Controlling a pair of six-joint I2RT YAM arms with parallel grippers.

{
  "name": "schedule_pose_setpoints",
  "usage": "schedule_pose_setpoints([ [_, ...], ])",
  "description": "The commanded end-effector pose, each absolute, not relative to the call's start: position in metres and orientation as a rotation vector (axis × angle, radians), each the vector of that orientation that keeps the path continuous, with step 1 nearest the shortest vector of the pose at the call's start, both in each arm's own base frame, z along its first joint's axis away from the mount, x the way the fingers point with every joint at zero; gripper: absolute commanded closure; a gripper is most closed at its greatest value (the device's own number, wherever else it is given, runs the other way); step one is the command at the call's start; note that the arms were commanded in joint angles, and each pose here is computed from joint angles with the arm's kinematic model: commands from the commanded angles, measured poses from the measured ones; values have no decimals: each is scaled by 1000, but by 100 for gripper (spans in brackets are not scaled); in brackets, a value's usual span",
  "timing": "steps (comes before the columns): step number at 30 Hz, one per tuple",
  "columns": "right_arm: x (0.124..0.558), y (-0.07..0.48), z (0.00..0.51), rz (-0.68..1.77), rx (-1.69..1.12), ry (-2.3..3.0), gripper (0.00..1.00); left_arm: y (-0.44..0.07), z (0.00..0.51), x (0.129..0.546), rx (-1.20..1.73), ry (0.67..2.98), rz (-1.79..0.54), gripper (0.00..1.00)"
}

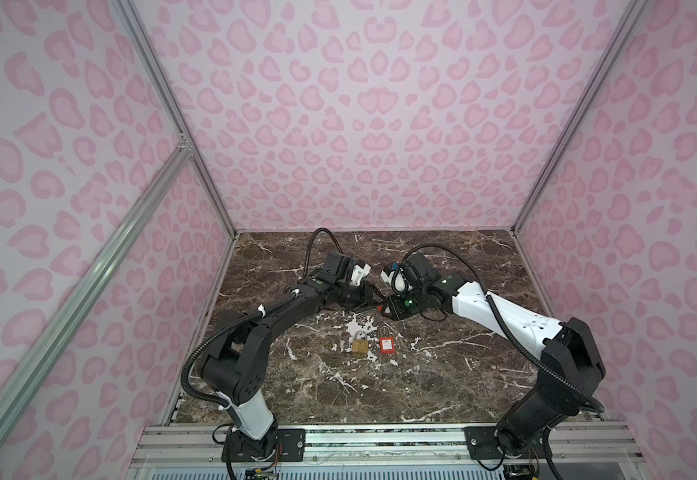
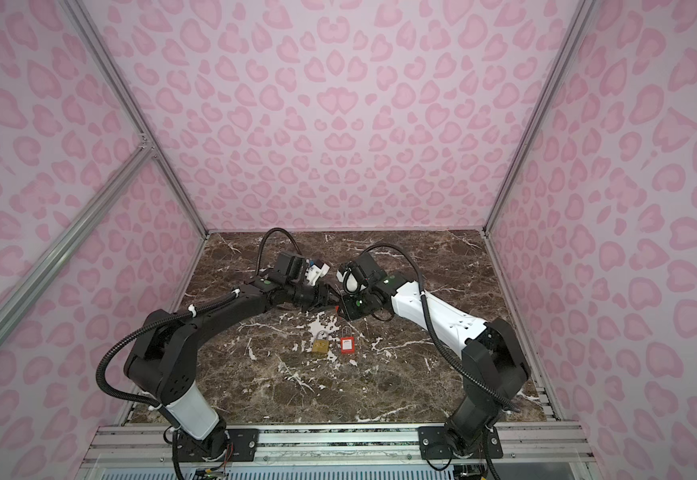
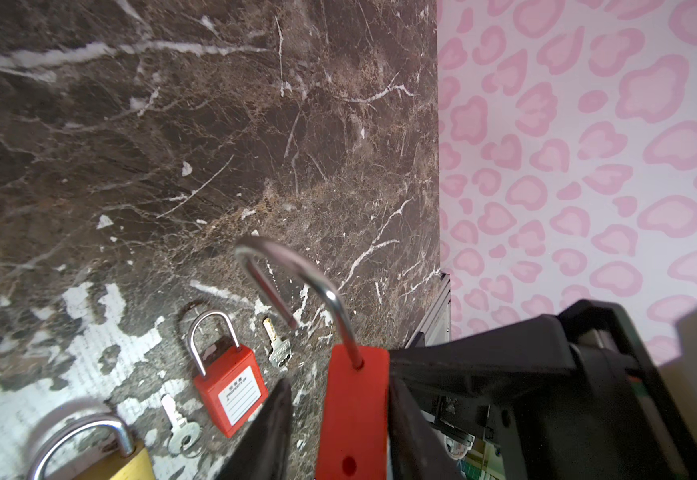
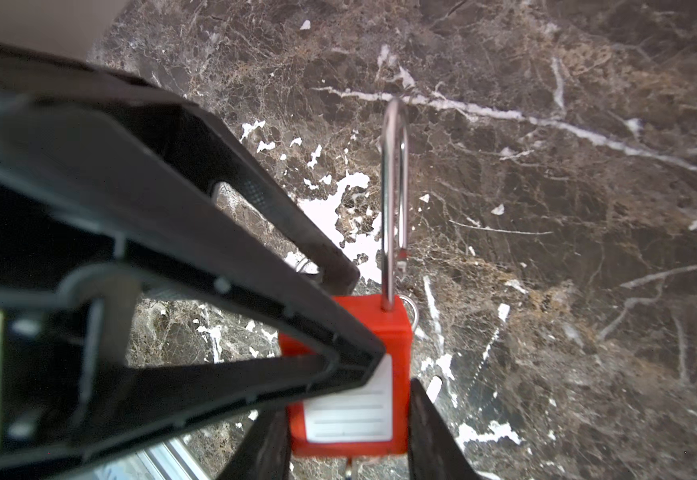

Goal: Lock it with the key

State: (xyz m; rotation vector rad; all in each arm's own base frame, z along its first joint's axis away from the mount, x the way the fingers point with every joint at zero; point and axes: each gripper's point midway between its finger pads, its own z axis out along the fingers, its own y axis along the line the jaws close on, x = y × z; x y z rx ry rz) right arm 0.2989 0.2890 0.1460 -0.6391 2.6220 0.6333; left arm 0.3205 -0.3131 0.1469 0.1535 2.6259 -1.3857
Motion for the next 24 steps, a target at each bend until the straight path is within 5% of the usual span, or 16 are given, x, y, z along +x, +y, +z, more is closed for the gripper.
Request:
schedule_pose_setpoints([
  [1, 302, 294, 150, 646, -666, 2588, 63, -318, 151, 323, 186, 2590, -1414, 69],
  [8, 302, 291, 154, 627, -674, 2574, 51, -319, 153, 323, 196, 2585, -1414, 83],
  [15, 305, 286, 172, 687, -604, 2497, 35, -319, 168, 327, 220, 2537, -1407, 85],
  [24, 333, 250, 237, 1052, -223, 2214, 33, -313, 225, 368, 27, 2238, -1396, 86],
])
